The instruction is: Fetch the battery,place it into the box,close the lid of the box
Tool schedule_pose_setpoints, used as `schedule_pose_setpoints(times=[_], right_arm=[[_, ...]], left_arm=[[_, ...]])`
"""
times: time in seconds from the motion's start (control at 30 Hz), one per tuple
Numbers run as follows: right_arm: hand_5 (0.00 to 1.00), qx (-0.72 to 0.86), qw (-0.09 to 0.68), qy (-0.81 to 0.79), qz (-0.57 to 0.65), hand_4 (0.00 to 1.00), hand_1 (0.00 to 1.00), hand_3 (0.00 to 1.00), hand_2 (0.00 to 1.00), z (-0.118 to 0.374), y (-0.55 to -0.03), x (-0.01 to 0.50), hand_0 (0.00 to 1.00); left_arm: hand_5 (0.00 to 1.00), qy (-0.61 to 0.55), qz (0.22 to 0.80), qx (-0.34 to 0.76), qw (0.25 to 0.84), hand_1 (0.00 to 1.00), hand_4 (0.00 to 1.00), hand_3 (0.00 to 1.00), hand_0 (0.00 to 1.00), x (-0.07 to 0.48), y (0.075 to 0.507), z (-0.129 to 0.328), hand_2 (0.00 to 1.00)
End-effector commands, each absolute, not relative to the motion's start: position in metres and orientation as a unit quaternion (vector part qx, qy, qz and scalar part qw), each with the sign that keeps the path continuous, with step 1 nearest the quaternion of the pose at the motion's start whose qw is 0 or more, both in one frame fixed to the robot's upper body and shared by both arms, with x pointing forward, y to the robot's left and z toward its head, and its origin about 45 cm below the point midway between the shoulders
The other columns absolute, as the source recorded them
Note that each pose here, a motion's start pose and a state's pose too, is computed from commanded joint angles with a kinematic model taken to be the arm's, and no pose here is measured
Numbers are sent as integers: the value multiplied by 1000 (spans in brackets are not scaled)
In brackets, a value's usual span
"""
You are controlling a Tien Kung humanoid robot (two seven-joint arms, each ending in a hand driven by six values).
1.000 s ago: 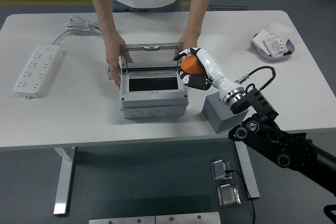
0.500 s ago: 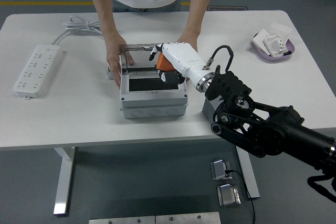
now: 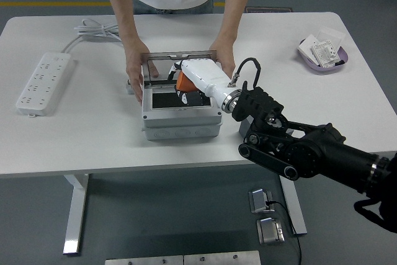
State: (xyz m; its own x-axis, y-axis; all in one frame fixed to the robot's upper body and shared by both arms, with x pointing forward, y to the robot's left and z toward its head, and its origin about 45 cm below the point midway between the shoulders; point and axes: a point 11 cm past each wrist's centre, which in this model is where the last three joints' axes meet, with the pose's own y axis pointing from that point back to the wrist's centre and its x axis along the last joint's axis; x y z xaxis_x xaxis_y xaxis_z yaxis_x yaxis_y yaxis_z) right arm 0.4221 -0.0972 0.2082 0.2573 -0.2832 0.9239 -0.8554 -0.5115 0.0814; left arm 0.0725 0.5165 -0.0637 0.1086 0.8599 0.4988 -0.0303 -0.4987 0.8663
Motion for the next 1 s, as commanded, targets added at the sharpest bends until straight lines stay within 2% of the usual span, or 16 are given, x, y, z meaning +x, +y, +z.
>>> schedule_pose_setpoints(times=[0.2,0.23,0.4,0.43,0.6,0.63,1.0], right_arm=[[2,739,305,-392,454,2,287,559,484,203,-99,424,236],[43,740,305,-393,453,111,398,637,550,202,-99,424,322],[43,742,301,-399,446,111,398,637,550,199,-99,422,322],[290,743,299,-401,444,575,596,705,670,199,-98,422,541],[290,744,294,-406,442,575,596,705,670,198,-97,422,541],[479,744,293,-407,442,742,692,815,713,199,-96,421,762],[505,748,264,-426,435,767,687,817,714,212,-95,418,775]], left_arm=[[47,323,583,640,381,689,597,573,645,73,518,-63,592],[42,323,583,640,381,689,595,573,645,74,518,-63,591],[42,322,583,641,382,689,595,573,645,75,517,-63,591],[42,322,582,641,382,689,594,572,645,75,517,-63,592],[42,321,581,642,383,689,594,572,645,76,517,-63,592],[39,321,581,642,383,689,593,572,645,76,517,-63,592],[38,321,580,642,385,689,590,571,645,76,515,-64,591]])
